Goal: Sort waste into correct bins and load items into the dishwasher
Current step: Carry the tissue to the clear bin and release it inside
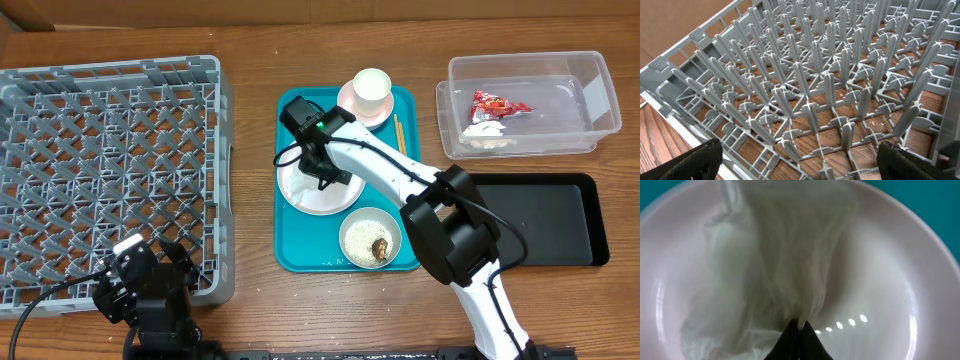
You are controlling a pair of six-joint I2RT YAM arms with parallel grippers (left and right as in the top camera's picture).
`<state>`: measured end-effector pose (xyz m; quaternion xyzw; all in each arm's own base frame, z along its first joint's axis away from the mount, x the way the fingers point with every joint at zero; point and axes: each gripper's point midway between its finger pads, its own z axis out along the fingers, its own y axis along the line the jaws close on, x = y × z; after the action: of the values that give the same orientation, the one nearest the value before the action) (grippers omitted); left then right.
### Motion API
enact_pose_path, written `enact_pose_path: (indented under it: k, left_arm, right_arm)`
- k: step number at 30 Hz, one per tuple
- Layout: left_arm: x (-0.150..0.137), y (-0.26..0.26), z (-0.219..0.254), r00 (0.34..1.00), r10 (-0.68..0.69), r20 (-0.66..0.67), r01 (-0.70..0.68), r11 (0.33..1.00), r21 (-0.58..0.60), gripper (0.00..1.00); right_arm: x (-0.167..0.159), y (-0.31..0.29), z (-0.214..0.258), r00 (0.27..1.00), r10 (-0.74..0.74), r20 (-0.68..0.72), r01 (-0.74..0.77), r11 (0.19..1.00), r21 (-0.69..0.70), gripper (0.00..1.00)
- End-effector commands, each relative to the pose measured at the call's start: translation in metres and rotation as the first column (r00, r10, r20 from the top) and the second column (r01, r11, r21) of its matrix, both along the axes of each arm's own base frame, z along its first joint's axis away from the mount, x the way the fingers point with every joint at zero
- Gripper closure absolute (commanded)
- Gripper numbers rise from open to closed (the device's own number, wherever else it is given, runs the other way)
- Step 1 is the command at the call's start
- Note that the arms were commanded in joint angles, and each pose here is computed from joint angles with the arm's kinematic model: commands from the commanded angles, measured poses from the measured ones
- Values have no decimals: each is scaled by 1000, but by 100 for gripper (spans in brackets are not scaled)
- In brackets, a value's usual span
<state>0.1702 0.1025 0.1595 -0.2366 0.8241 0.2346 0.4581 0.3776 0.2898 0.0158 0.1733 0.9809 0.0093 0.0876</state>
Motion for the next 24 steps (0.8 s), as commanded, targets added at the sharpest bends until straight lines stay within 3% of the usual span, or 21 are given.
enact_pose_path:
  k: [1,7,11,20,24]
  left_arm:
    - [0,1,7,1000,10,27,-10,1000,-2,0]
    - [0,1,7,1000,10,26,-10,1000,-2,0]
    - [0,1,7,1000,10,26,-10,1000,-2,0]
    - [0,1,7,1000,10,26,-10,1000,-2,0]
    - [0,1,7,1000,10,26,-10,1000,-2,0]
  right_arm:
    - [23,-8,52,996,-41,84,39,999,21,96]
    - [63,-79,179,955,-114,275,111,993,27,96]
    - [77,-168,231,893,-277,354,289,957,22,96]
    - [80,-358,218,719,-634,283,647,760,58,96]
    - [86,-389,201,674,-697,244,688,713,137,96]
